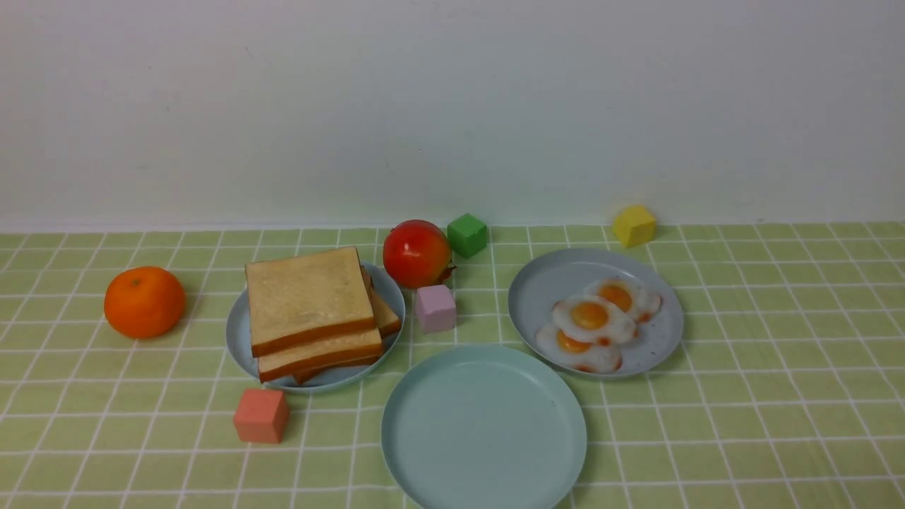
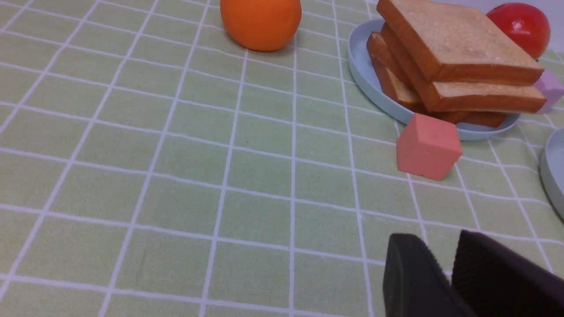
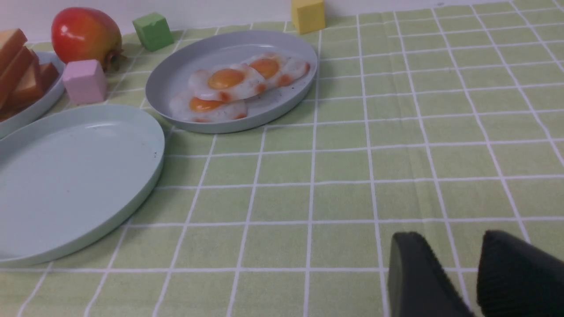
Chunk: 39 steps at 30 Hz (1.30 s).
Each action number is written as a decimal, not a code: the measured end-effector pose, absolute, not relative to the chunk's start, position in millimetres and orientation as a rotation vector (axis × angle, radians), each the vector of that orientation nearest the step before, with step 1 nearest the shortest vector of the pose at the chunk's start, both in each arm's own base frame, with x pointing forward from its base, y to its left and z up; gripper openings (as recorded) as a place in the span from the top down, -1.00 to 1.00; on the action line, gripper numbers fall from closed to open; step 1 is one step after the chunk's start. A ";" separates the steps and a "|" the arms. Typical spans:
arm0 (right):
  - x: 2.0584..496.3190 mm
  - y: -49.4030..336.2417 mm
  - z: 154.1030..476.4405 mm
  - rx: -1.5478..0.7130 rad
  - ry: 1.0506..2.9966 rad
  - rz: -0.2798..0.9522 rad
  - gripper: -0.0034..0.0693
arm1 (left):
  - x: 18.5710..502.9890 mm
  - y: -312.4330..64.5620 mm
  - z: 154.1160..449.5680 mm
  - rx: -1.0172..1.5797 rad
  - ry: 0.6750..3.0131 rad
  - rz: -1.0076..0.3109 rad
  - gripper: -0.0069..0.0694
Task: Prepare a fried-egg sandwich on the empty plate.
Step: Use the left arm to grab a slice of bread
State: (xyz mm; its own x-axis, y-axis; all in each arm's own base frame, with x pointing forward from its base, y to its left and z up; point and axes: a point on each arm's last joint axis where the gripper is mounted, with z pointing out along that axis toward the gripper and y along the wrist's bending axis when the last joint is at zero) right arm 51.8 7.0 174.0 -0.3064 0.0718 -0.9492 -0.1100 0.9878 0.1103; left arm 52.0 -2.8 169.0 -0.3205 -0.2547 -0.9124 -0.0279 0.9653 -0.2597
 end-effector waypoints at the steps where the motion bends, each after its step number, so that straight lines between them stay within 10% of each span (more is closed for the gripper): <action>1: 51.8 7.0 174.0 -0.028 1.874 0.180 0.25 | 52.0 -2.8 169.0 -0.205 1.888 -0.230 0.38; 22: 52.5 7.2 174.5 -0.030 1.853 0.181 0.25 | 52.0 -2.8 169.0 -0.204 1.888 -0.228 0.34; 39: 53.5 9.3 218.9 -0.037 1.346 0.238 0.25 | 56.5 -4.0 203.4 -0.156 1.508 -0.278 0.33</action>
State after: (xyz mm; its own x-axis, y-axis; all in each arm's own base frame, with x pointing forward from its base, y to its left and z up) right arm 53.5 9.3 218.9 0.2023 0.1490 -0.9679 -0.1914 0.9753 0.1101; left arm 56.5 -4.0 203.4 0.0398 -0.2765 -0.9602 0.0846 0.9584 -0.2725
